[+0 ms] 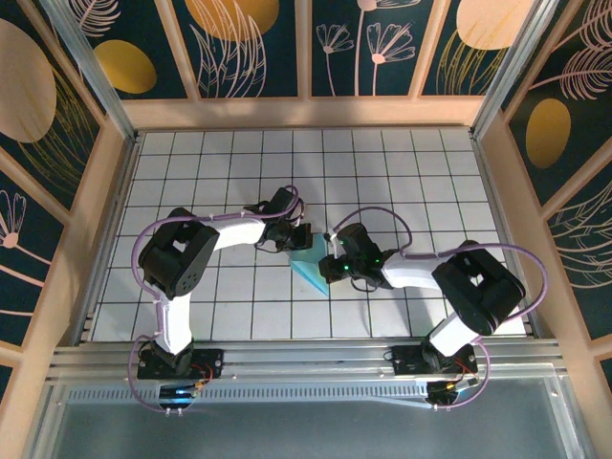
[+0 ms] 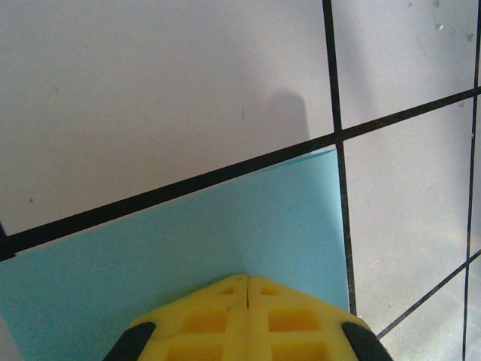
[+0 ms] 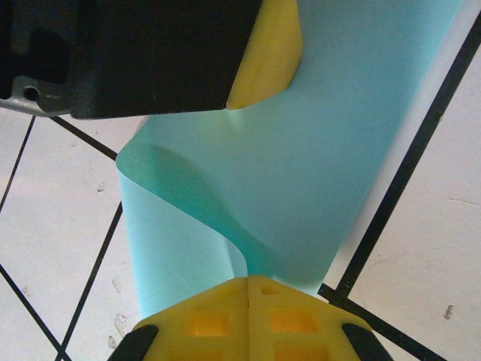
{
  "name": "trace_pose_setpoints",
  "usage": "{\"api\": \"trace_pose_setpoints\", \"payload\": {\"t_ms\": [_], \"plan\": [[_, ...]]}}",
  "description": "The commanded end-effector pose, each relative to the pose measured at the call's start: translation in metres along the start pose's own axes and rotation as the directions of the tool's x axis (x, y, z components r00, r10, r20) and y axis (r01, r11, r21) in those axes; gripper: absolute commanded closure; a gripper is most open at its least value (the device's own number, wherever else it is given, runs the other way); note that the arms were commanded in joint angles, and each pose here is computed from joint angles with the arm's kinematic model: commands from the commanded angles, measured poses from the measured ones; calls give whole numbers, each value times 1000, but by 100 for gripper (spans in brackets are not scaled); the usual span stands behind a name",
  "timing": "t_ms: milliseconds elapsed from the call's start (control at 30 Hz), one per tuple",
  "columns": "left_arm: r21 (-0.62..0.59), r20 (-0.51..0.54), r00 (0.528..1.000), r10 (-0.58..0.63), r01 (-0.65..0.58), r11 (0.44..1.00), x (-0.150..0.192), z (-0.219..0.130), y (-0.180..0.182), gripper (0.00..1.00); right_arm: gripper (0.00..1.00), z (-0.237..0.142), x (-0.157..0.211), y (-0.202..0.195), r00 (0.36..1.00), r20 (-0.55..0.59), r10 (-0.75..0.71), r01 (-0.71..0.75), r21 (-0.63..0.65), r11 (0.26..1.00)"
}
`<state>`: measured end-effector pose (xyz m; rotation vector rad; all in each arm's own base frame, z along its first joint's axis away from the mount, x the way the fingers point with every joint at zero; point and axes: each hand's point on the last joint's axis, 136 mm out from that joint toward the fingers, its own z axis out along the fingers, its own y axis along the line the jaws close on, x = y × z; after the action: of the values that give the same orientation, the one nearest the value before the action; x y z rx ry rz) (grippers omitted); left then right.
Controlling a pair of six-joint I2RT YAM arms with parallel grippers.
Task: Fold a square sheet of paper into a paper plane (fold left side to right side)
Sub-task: Third fold the triangle at the center of the table.
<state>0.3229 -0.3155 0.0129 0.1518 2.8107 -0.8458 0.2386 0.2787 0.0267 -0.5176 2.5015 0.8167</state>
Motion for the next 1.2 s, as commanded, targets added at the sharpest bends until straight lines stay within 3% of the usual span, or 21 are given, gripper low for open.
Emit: {"api": "trace_pose_setpoints", "payload": {"t_ms": [0,433,667,967,1167], "plan": [[-120,-70,997,-32,23,993,27,8,34,100,100,2,-9,-2,1000,14,-19,18,14,1000],[-117,-65,997,-31,23,993,26,7,32,100,100,9,8,-9,999,-49,-12,13,28,1000],[-104,-16,1000,-18,16,994,9,-2,20,94,100,10,25,-17,996,-94,0,4,44,999],[-37,155,987,-30,36,999,-52,-55,0,85,100,11,32,-20,994,-111,6,-1,47,999],[-11,257,965,-54,59,998,-50,-97,6,92,100,12,32,-18,994,-111,7,-3,37,999]]}}
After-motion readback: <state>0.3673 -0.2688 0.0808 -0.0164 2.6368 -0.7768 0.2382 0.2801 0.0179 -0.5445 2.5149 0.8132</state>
